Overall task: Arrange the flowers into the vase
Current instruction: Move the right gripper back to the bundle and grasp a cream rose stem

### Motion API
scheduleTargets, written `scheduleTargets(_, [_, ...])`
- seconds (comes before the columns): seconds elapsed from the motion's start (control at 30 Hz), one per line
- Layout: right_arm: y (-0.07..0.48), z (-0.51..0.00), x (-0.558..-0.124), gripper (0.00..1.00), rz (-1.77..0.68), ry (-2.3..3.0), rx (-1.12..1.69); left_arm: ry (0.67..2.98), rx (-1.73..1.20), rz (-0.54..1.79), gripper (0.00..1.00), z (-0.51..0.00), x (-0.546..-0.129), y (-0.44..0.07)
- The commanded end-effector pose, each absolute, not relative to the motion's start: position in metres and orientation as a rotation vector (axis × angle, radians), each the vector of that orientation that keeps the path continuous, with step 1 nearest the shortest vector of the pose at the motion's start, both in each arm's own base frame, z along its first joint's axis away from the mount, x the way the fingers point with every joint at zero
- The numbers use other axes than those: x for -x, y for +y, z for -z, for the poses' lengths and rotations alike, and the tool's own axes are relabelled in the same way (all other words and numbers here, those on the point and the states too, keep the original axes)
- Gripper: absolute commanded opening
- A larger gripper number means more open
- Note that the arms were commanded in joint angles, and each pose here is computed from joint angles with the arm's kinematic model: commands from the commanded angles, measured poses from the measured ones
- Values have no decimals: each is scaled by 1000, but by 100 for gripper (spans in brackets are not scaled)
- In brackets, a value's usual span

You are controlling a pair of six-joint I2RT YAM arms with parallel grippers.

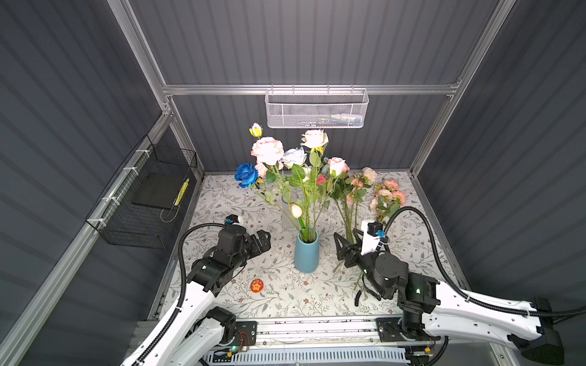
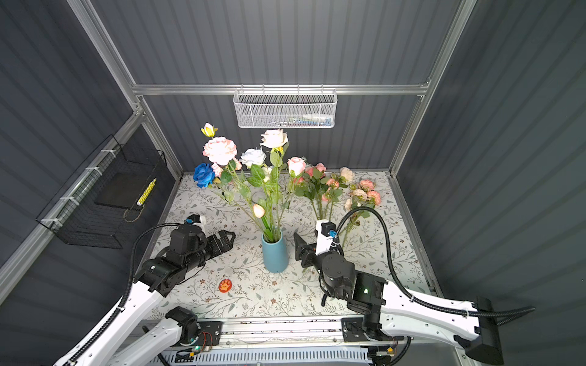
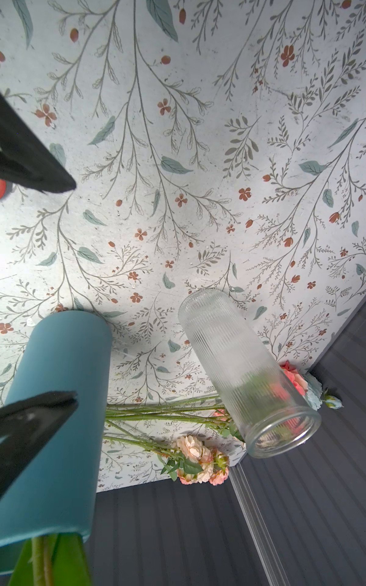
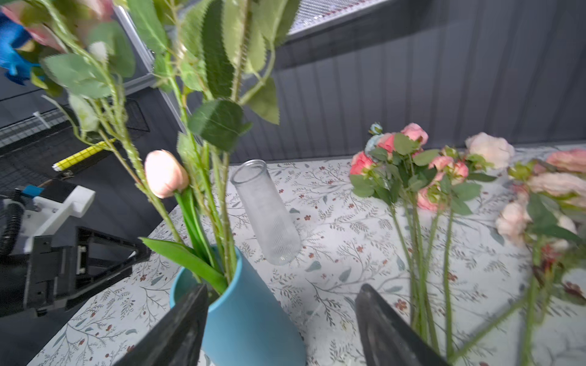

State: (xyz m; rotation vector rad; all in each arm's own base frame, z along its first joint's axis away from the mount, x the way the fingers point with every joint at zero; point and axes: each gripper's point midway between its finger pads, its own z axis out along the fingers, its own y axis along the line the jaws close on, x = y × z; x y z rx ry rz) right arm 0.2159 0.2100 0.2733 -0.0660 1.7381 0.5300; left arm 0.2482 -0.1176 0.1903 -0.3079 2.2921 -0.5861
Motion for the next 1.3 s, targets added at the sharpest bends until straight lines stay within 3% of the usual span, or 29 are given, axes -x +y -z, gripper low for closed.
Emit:
scheduleTargets(0.0, [177, -234, -223, 70, -435, 1861, -69, 2282, 281, 610, 100, -198, -251, -123])
scheduleTargets(0.3, [104, -149, -252, 53, -287, 2203, -450, 2294, 287, 607, 100, -191, -250, -123])
scheduleTargets(0.6, [57, -84, -296, 48, -137, 2423, -664, 2306, 288, 606, 100, -187, -248, -123])
scheduleTargets(0.9, [40, -54, -337, 43, -46, 2521, -740, 2295, 290, 589, 100, -190, -245, -118])
scheduleTargets(1.27, [39, -27, -343, 36, 47, 2626, -746, 2289, 295, 564, 100, -191, -245, -114])
